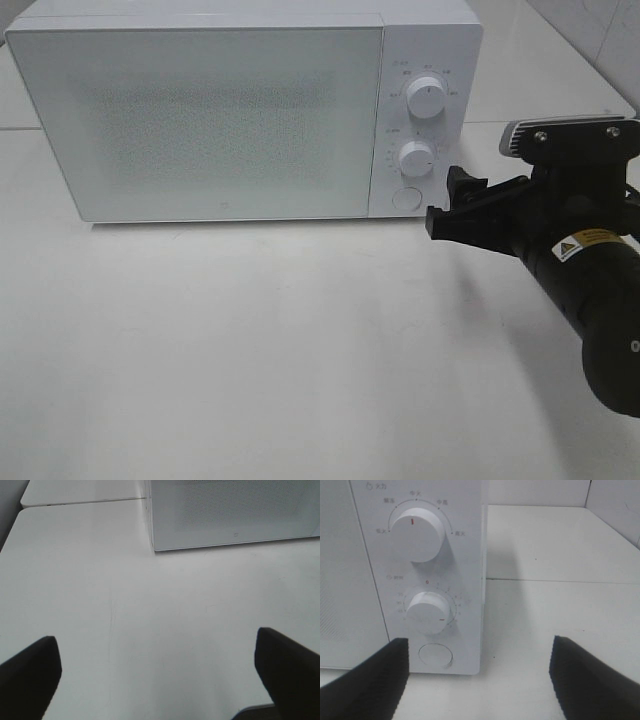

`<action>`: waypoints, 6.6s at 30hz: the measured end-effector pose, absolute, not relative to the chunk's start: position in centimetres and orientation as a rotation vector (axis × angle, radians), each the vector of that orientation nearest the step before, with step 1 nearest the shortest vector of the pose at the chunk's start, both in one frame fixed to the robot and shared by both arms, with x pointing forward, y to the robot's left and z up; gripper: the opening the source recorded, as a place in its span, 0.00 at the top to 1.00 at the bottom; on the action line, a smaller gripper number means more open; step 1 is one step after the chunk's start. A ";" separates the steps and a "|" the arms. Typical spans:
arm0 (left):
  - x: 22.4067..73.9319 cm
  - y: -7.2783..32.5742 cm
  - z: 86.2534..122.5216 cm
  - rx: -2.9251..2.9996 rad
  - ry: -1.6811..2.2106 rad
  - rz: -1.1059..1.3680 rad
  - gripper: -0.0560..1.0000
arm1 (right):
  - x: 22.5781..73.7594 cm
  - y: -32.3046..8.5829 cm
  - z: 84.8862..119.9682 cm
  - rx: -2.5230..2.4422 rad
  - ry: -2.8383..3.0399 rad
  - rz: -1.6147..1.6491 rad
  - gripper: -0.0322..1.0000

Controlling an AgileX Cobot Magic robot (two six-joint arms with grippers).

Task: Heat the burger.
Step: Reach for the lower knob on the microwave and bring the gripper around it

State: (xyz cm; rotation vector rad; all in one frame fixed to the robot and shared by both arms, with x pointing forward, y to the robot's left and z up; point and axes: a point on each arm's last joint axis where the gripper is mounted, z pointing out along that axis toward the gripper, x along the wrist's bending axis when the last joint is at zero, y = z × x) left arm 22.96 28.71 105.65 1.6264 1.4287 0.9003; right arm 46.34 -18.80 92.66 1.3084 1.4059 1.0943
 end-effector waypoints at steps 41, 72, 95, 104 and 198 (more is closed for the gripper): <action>23.0 28.7 105.6 1.626 1.429 0.900 0.03 | 53.8 -13.1 90.0 1.414 1.263 1.123 0.24; 23.0 28.7 105.6 1.626 1.429 0.900 0.03 | 55.6 -13.5 88.8 1.437 1.229 1.078 0.23; 23.0 28.7 105.6 1.626 1.429 0.900 0.03 | 56.0 -12.4 88.5 1.411 1.268 1.069 0.23; 23.0 28.7 105.6 1.626 1.429 0.900 0.03 | 55.9 -12.4 88.6 1.415 1.264 1.068 0.23; 23.0 28.7 105.6 1.626 1.429 0.900 0.03 | 55.8 -12.6 87.7 1.360 1.308 0.946 0.24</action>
